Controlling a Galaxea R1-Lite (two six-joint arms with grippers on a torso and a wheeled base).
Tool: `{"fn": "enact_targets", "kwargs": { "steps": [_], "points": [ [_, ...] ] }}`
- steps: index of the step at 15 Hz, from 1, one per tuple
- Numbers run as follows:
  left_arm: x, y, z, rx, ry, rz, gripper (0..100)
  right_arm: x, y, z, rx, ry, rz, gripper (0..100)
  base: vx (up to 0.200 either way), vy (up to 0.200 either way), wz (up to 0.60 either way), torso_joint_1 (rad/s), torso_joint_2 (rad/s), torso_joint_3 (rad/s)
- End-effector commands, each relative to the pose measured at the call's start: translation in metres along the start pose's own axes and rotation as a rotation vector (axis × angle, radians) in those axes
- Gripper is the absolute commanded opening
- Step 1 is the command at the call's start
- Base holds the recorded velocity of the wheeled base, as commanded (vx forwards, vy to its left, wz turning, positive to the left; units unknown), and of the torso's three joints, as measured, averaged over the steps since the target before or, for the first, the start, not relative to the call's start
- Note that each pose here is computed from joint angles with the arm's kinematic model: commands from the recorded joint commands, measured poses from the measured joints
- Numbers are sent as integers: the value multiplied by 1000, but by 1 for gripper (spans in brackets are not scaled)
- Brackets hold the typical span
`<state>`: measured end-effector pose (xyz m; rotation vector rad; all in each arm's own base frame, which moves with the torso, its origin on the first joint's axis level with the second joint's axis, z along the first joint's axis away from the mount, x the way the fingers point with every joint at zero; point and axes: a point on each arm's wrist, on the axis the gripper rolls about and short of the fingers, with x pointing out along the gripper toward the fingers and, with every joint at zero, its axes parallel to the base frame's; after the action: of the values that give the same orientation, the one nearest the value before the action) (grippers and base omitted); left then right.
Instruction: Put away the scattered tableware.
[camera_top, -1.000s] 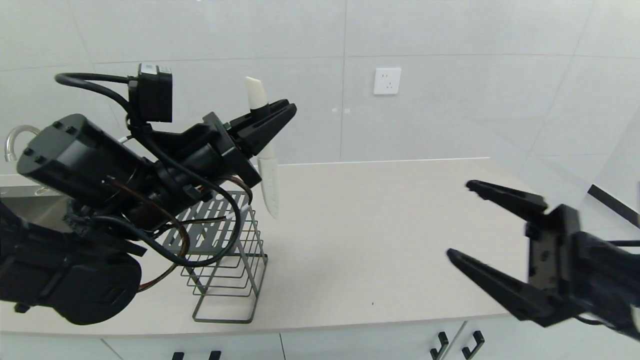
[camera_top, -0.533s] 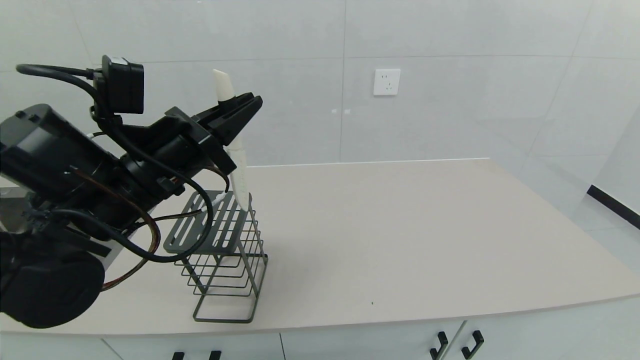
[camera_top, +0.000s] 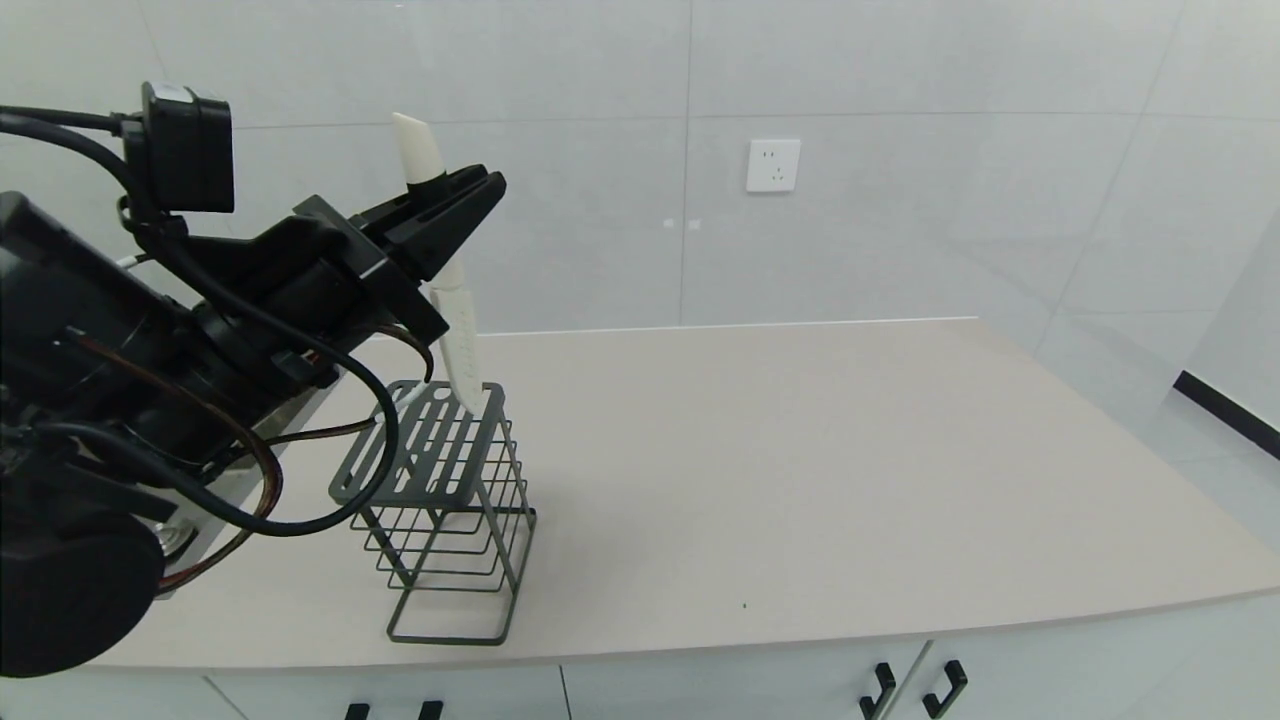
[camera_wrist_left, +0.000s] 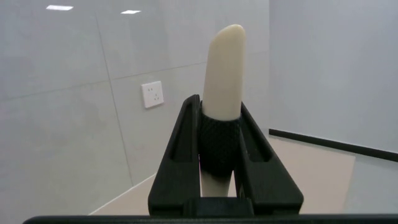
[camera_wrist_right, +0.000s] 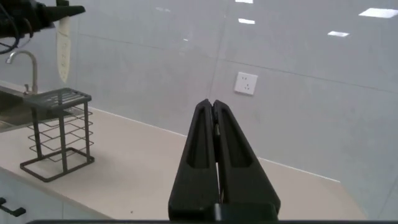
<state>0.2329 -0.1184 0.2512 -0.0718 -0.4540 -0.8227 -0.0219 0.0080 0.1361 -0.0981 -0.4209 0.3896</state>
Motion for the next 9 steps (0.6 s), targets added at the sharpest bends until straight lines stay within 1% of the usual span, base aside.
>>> {"fn": "enact_targets", "kwargs": {
  "steps": [1, 2, 3, 4, 5, 6, 7, 8, 9],
  "points": [
    [-1, 0, 2, -1, 2, 5, 0, -17, 6, -7, -29, -49, -94, 0, 0, 0, 0, 0, 0, 0],
    [-1, 0, 1, -4, 9, 20, 0, -17, 4, -12, -9, -4, -188, 0, 0, 0, 0, 0, 0, 0],
    [0, 1, 0, -6, 12, 41, 0, -18, 3, -19, 5, 61, -239, 0, 0, 0, 0, 0, 0, 0],
    [0, 1, -1, -10, 18, 79, 0, -20, 3, -34, 38, 210, -298, 0, 0, 0, 0, 0, 0, 0],
    [0, 2, -1, -12, 23, 93, 0, -22, 3, -44, 56, 309, -315, 0, 0, 0, 0, 0, 0, 0],
    [0, 2, 0, -9, 21, 108, 0, -27, 5, -55, 82, 432, -341, 0, 0, 0, 0, 0, 0, 0],
    [-2, 2, 3, -7, 14, 128, 0, -27, 4, -55, 94, 438, -360, 0, 0, 0, 0, 0, 0, 0],
    [-4, 3, 7, -1, 8, 148, 0, -27, 4, -54, 98, 419, -375, 0, 0, 0, 0, 0, 0, 0],
    [-5, 4, 7, -2, 10, 165, 0, -27, 3, -54, 100, 422, -396, 0, 0, 0, 0, 0, 0, 0]
  ]
}}
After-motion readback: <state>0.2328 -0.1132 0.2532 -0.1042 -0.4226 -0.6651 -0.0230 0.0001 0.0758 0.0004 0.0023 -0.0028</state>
